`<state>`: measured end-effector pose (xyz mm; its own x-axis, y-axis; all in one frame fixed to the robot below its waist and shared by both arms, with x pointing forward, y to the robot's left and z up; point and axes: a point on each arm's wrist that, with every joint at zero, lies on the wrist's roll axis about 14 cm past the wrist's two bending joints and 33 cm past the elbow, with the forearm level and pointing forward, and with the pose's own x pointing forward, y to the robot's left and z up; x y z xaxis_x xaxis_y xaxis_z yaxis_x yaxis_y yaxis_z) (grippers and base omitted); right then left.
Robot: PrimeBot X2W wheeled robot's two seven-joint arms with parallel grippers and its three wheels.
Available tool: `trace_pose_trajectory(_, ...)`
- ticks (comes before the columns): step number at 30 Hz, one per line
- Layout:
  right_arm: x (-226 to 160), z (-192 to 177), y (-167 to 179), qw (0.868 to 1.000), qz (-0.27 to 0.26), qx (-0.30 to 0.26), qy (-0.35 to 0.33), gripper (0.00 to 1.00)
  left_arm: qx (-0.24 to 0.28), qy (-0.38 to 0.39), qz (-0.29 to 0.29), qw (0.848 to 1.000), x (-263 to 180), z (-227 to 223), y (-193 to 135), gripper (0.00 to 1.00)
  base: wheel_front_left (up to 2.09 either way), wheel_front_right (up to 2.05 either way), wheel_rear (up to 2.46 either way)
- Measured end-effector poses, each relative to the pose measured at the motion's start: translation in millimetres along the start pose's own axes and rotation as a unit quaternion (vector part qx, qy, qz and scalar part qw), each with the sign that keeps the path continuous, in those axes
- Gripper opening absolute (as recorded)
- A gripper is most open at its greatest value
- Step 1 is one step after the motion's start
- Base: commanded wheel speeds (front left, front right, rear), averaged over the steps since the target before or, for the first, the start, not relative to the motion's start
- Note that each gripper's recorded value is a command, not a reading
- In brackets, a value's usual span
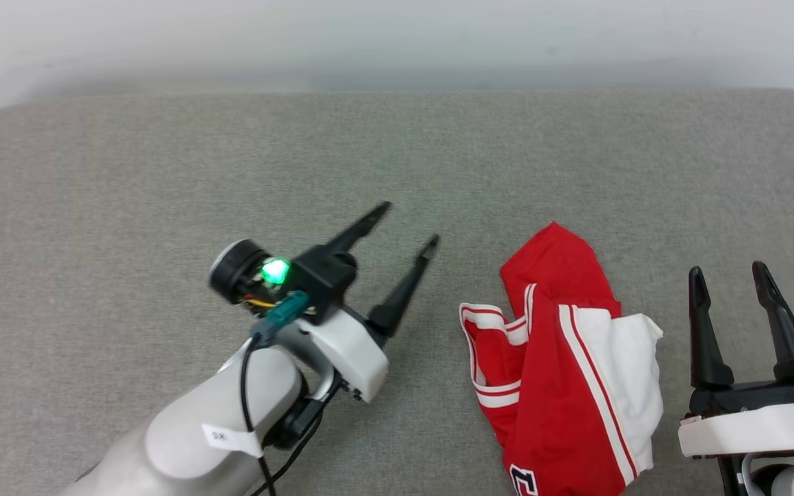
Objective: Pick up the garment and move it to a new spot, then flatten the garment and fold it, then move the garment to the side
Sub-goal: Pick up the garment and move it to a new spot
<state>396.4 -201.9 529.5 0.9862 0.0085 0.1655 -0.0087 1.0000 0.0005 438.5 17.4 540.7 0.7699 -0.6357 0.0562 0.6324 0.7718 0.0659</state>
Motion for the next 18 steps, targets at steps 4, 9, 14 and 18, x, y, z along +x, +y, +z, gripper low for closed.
trace_pose_trajectory(4, 0.6, 3.1, 7.3, 1.0, 0.01, 0.002, -0.005, 1.0, 0.0, -0.015, 0.096, 0.995, -22.2, 8.0, 37.0, 1.0, 0.0, 0.0, 0.0)
trace_pose_trajectory(9, 1.1, 3.5, 16.0, 1.0, 0.023, 0.007, -0.005, 1.0, 0.01, -0.049, 0.195, 0.979, -57.0, 24.9, 71.8, 1.0, 0.0, 0.0, 0.0)
trace_pose_trajectory(14, -1.2, 4.1, 21.7, 0.999, 0.031, 0.01, -0.005, 1.0, 0.012, -0.067, 0.281, 0.957, -94.9, 29.6, 94.0, 1.0, 0.0, 0.0, 0.0)
trace_pose_trajectory(18, -4.3, 5.3, 24.3, 0.999, 0.034, 0.014, -0.005, 1.0, 0.012, -0.062, 0.316, 0.947, -120.6, 21.2, 96.6, 1.0, 0.0, 0.0, 0.0)
